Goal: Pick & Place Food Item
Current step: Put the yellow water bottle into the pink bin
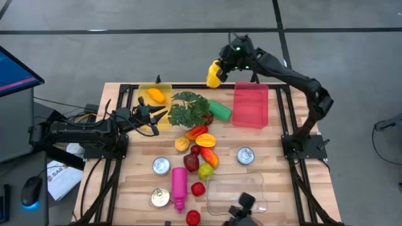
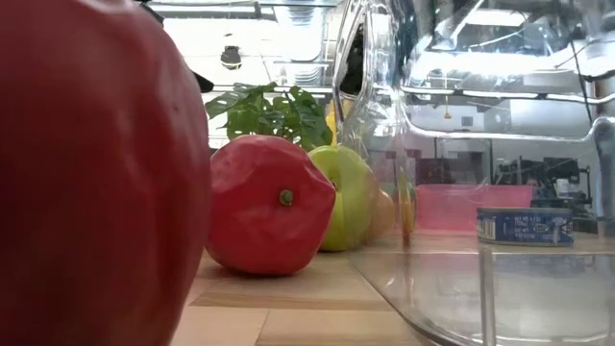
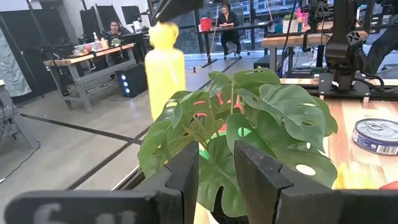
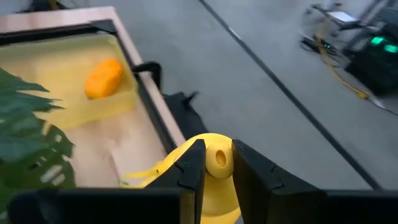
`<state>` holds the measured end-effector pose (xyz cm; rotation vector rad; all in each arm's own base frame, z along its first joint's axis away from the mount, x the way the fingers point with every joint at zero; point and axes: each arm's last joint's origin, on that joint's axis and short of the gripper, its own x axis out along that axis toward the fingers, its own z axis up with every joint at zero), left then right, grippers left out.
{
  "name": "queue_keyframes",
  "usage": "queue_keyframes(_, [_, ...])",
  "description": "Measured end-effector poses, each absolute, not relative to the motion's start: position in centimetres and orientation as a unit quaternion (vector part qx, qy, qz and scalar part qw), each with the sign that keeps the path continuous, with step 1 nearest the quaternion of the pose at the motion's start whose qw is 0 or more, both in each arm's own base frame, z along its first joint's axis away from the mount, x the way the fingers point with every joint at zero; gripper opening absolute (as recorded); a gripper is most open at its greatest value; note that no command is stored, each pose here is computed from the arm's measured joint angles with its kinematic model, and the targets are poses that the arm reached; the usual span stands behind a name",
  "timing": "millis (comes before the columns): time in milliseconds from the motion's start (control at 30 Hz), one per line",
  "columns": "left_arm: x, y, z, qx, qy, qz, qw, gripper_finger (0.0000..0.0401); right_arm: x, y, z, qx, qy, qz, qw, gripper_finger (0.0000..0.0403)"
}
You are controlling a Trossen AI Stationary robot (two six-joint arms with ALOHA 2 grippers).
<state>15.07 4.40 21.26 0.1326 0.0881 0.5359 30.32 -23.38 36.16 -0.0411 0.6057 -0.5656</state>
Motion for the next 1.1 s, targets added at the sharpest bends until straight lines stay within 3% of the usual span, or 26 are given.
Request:
queue_keyframes(433, [15.1, 4.4, 21.3, 0.065, 0.043, 0.264, 0.961, 0.0090, 24.2, -19.3, 40.3, 0.033, 0.337, -0.323, 0.884, 0.0060])
queue_keyframes(800, [15.1, 4.4, 21.1, 0.066, 0.052, 0.264, 0.961, 0.0090, 22.8, -18.8, 38.0, 0.066, 0.404, -0.396, 0.822, 0.0059])
queue_keyframes(1100, [15.1, 4.4, 21.1, 0.066, 0.050, 0.264, 0.961, 0.0090, 19.5, -16.9, 37.5, 0.073, 0.360, -0.426, 0.827, 0.0052])
